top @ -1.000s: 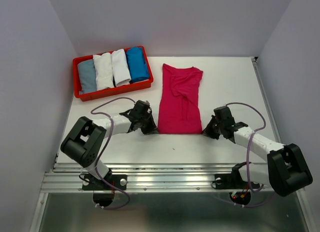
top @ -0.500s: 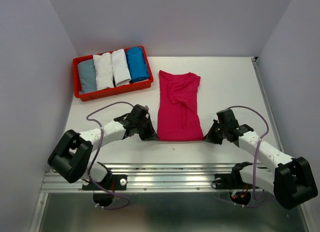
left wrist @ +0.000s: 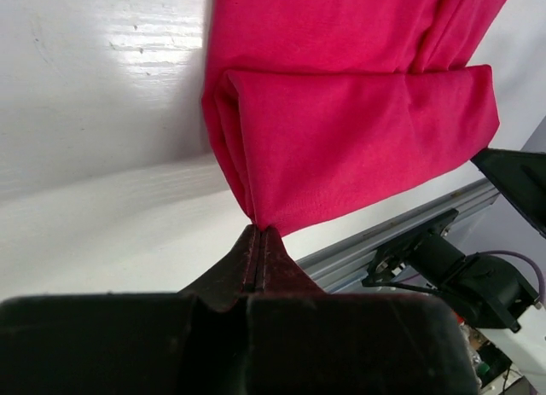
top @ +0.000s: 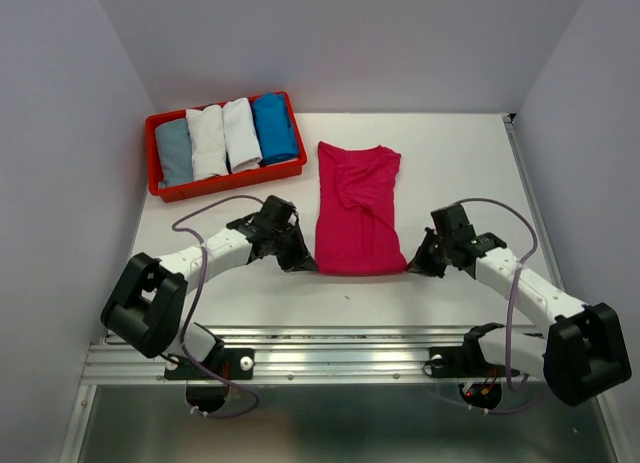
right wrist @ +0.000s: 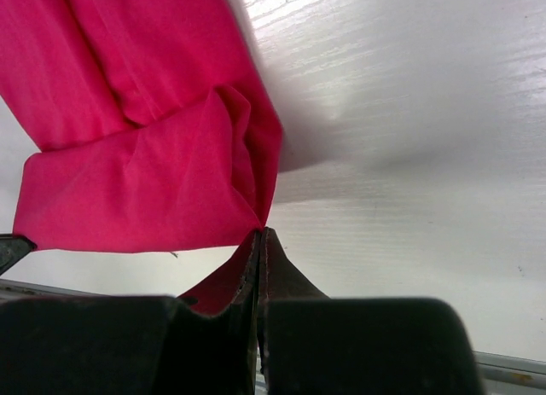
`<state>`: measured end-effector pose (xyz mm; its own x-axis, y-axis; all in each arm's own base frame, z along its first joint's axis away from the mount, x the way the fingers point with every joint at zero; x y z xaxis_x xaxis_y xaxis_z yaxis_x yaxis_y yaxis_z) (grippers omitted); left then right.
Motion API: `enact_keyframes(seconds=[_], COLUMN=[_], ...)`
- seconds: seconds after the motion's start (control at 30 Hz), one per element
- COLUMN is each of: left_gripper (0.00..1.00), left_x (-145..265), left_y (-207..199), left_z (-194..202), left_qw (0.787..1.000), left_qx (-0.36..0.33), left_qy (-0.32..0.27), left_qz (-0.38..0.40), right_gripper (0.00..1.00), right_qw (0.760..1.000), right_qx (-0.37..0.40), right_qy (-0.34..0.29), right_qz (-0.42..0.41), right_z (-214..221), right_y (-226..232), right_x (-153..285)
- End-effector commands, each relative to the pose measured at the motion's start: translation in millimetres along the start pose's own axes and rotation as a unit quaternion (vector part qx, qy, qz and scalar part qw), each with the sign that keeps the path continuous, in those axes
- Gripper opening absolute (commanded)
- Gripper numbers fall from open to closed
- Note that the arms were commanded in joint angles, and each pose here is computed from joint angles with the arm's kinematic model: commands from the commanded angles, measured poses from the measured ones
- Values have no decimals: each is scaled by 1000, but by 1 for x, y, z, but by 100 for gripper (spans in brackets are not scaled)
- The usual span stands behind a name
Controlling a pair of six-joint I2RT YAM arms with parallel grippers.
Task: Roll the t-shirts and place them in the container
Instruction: Roll the T-shirt to the center of the board.
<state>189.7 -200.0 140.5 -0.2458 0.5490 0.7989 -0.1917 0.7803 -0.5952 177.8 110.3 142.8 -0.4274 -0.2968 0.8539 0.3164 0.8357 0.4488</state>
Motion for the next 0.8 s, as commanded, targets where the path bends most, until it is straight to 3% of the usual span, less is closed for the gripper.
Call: enact_keyframes(seconds=[0.0, 0.77], left_gripper=[0, 0], left_x=[8, -7], left_y=[-10, -22], left_z=[-10, -67], left_qw=[1000, 1000], left_qx=[-1, 0], left_qy=[2, 5], left_qz=[8, -9], right_gripper=[1, 1], right_qw=[1000, 997], right_qx=[15, 54], right_qy=[-26, -30], right_qz=[8, 35], right_z=[-17, -58], right_y=[10, 41], right_x=[5, -20])
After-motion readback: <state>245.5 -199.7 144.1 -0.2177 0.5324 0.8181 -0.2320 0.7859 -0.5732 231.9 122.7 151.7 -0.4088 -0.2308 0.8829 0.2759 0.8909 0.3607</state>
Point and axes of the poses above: each gripper's point midway between its finger pads, its own x axis back along the fingers, its own y axis along the line the jaws close on, z = x × y, the point moved 9 cm from there along x, back along the fingers, and after that the axes turned 1 degree about x, right-handed, at the moved point
